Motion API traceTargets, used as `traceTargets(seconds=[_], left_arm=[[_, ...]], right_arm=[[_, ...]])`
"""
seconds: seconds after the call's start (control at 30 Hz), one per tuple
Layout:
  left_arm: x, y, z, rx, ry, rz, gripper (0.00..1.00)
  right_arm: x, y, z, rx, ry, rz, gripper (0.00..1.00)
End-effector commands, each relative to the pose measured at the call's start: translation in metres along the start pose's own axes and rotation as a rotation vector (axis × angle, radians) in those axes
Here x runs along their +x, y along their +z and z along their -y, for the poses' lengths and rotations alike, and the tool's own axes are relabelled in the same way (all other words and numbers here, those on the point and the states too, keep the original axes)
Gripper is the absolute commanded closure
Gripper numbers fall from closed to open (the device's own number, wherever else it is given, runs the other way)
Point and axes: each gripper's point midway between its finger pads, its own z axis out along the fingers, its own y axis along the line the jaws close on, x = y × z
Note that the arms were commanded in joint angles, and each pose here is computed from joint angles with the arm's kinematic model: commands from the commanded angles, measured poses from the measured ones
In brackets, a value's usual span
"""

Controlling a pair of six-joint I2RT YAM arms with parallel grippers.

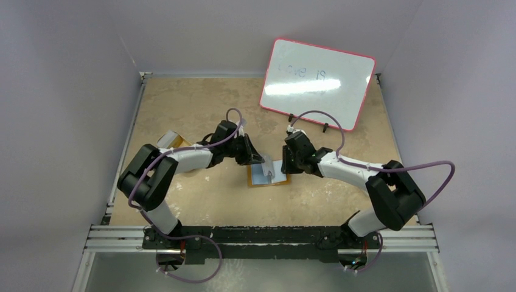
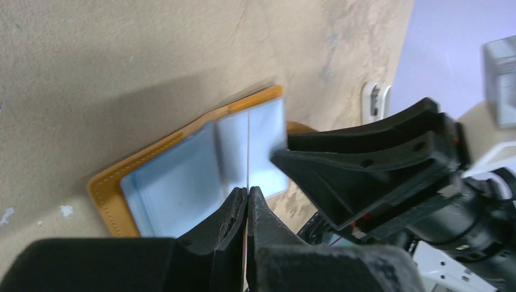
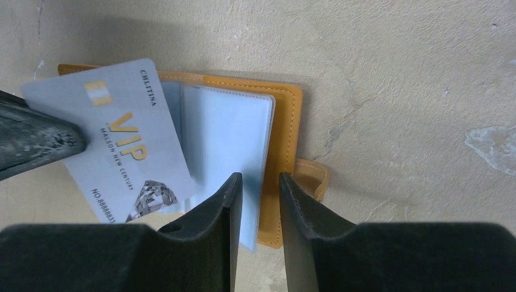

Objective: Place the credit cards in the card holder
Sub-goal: Insert the credit card into the card holder.

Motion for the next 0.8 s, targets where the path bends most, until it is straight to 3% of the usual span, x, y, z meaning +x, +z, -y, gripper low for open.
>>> traceTargets(seconds=[0.0, 0.27, 0.77], left_arm=[[0.011, 0.005, -0.010, -0.006, 0.071, -0.060, 1.00], [0.021, 0.004, -0.025, -0.069, 0.160, -0.167, 1.00], [0.023, 0.014, -0.016, 0.003, 0.149, -0.192, 1.00]], right_arm=[[0.001, 0.004, 0.004, 0.008, -0.013, 0.006, 0.69], [0.003, 0.006, 0.005, 0.008, -0.016, 0.002, 0.71], [0.009, 0.007, 0.008, 0.006, -0.013, -0.007, 0.72]])
